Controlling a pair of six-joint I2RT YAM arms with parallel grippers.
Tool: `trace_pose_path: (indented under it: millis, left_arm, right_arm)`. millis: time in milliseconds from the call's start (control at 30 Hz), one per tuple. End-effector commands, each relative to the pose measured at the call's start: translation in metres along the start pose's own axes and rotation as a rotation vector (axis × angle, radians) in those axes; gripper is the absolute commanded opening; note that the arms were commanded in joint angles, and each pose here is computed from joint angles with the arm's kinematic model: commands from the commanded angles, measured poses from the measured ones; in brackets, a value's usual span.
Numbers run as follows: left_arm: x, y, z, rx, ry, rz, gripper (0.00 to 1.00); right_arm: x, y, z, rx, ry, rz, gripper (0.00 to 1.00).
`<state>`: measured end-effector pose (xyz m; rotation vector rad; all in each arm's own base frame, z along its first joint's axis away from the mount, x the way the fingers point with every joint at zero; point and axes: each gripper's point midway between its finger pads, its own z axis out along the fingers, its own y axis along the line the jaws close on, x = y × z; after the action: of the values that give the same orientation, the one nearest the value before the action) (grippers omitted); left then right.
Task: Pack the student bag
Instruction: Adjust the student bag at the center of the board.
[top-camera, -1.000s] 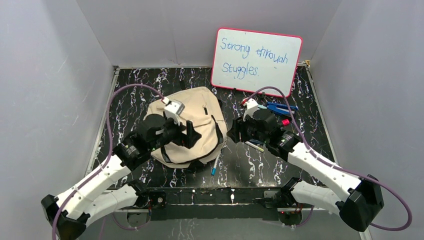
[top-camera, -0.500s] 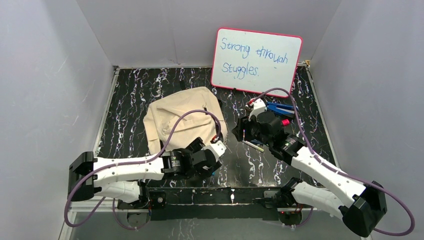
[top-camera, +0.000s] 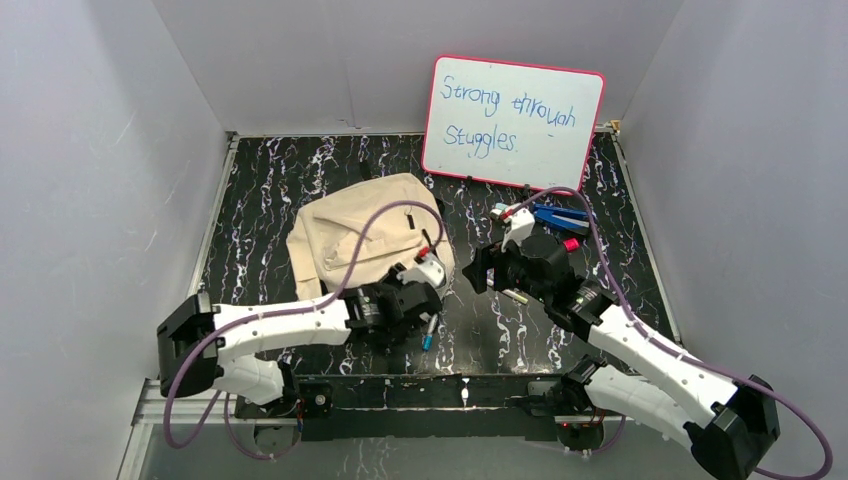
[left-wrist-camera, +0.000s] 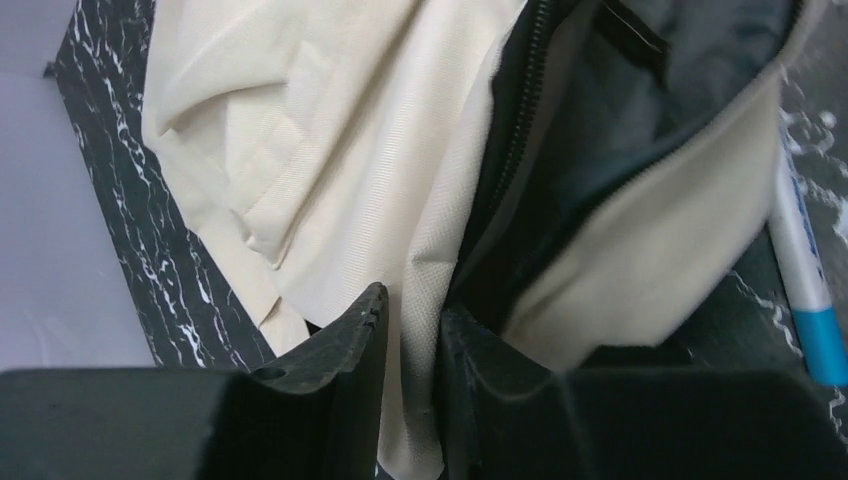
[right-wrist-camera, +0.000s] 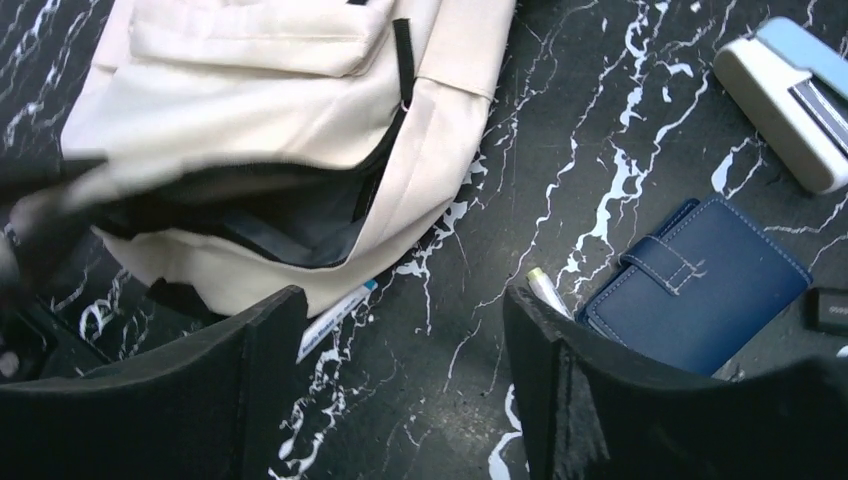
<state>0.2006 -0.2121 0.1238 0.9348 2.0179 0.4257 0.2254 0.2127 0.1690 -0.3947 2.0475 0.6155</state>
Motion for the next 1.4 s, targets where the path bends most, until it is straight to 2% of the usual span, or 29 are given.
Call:
trace_pose_path:
  millis: [0,67,133,233,300,433,567,767,933,1067,1167,1367]
  left_arm:
    - [-0.032,0.055,0.0,-0.025,-0.072,-0.235,0.17]
    - [-0.042,0.071,0.005,0.019,-0.11,-0.321,0.07]
    - [-0.047,0.085,0.014,0.063,-0.134,-0.415,0.01]
    - [-0.045,0.094,0.034,0.165,-0.107,-0.514,0.0]
    - [-0.04,0.092,0.044,0.207,-0.059,-0.545,0.0]
    - [-0.027,0.088,0.058,0.288,0.019,-0.629,0.0]
    - [-0.013,0.099,0.063,0.301,0.056,-0.716,0.0]
    - [-0.002,0.107,0.062,0.343,0.066,-0.776,0.0]
    - [0.002,0.1,0.064,0.385,0.079,-0.799,0.0]
    - [0.002,0.097,0.065,0.402,0.079,-0.803,0.0]
    - [-0.001,0.095,0.065,0.428,0.072,-0.793,0.0]
    - [-0.004,0.089,0.06,0.477,0.058,-0.774,0.0]
  right_arm:
    - [-0.021,0.032,-0.012,-0.196,-0.088,-0.136,0.84]
    - [-0.016,0.053,-0.018,-0.339,-0.088,-0.216,0.81]
    - [-0.018,0.068,-0.018,-0.435,-0.116,-0.255,0.76]
    - [-0.016,0.088,-0.01,-0.558,-0.101,-0.316,0.69]
    - [-0.013,0.105,-0.003,-0.632,-0.091,-0.372,0.69]
    - [-0.005,0.134,0.012,-0.693,-0.109,-0.59,0.76]
    - [0.005,0.159,0.028,-0.767,-0.112,-0.738,0.8]
    - [0.022,0.172,0.067,-0.738,-0.064,-0.835,0.82]
    - [0.04,0.178,0.085,-0.75,-0.131,-1.017,0.79]
    - [0.053,0.183,0.093,-0.78,-0.107,-1.098,0.73]
    - [0.064,0.183,0.102,-0.796,-0.037,-1.108,0.62]
    - [0.074,0.174,0.12,-0.721,0.007,-1.149,0.51]
